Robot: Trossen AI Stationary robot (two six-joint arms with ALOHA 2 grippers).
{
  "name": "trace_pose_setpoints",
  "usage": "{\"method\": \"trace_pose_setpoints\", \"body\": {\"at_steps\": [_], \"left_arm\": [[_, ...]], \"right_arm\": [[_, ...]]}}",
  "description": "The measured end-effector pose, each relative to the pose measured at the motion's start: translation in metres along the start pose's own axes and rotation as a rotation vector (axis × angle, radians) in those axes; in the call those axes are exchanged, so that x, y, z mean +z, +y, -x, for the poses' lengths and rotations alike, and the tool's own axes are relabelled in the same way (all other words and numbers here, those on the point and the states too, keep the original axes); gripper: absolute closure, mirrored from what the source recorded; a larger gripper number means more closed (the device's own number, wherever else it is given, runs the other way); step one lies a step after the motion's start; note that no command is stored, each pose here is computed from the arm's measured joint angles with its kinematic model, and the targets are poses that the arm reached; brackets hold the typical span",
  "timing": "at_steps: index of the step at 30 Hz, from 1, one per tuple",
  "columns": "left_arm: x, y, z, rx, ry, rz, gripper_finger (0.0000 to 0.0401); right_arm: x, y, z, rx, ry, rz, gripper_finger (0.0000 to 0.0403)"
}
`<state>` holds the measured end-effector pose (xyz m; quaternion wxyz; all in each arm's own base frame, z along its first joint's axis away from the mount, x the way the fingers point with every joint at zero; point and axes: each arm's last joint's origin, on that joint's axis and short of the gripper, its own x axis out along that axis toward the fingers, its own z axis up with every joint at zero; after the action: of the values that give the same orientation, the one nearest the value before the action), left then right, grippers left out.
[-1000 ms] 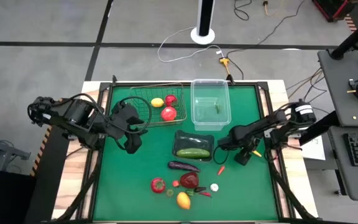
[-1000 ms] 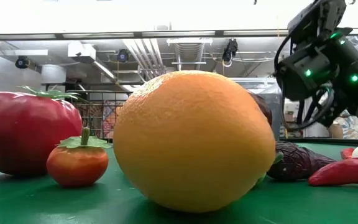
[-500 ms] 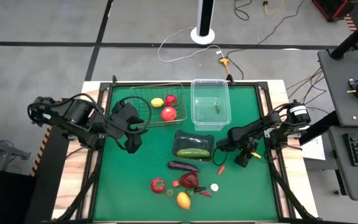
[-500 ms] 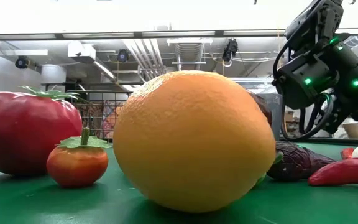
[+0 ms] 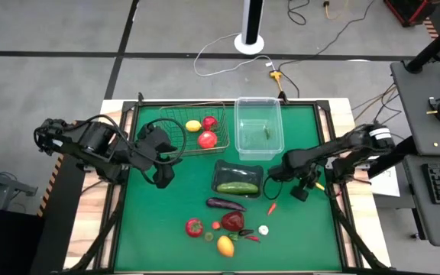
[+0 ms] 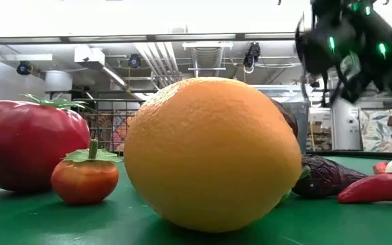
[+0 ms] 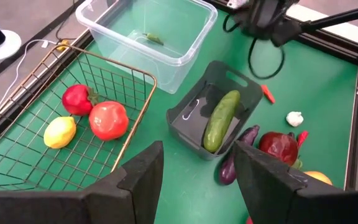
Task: Sort produce into baskets
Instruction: Put the yellow chili pepper into the transparent bin
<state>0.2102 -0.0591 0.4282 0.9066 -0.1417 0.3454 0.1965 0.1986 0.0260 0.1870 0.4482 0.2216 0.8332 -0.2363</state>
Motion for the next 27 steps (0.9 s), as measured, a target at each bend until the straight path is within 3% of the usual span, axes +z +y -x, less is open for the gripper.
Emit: {"method": "trace_pose_setpoints", "body": {"at_steps": [6, 9, 12, 16, 19, 24, 27], "left_arm": [[0.001, -0.001, 0.000, -0.005, -0.006, 0.004, 0.0225], [0.002, -0.001, 0.000, -0.013, -0.018, 0.008, 0.0225], [0.003, -0.003, 0.000, -0.024, -0.033, 0.000, 0.0225], [0.005, -0.004, 0.000, -0.037, -0.050, 0.010, 0.0225], [0.007, -0.005, 0.000, -0.047, -0.063, 0.021, 0.0225], [0.007, -0.005, 0.000, -0.052, -0.068, 0.034, 0.0225], [0.007, -0.005, 0.000, -0.052, -0.068, 0.035, 0.0225]], "right_arm": [[-0.031, -0.009, 0.072, 0.269, -0.307, -0.061, 0.0379], [-0.046, -0.018, 0.107, 0.372, -0.565, -0.118, 0.0380], [-0.053, -0.024, 0.140, 0.448, -0.910, -0.146, 0.0380], [-0.051, -0.031, 0.172, 0.395, -1.339, -0.181, 0.0380], [-0.039, -0.036, 0.188, 0.287, -1.537, -0.232, 0.0380], [-0.004, -0.041, 0.195, 0.133, -1.593, -0.289, 0.0379], [0.017, -0.046, 0.193, 0.133, -1.547, -0.351, 0.0368]]}}
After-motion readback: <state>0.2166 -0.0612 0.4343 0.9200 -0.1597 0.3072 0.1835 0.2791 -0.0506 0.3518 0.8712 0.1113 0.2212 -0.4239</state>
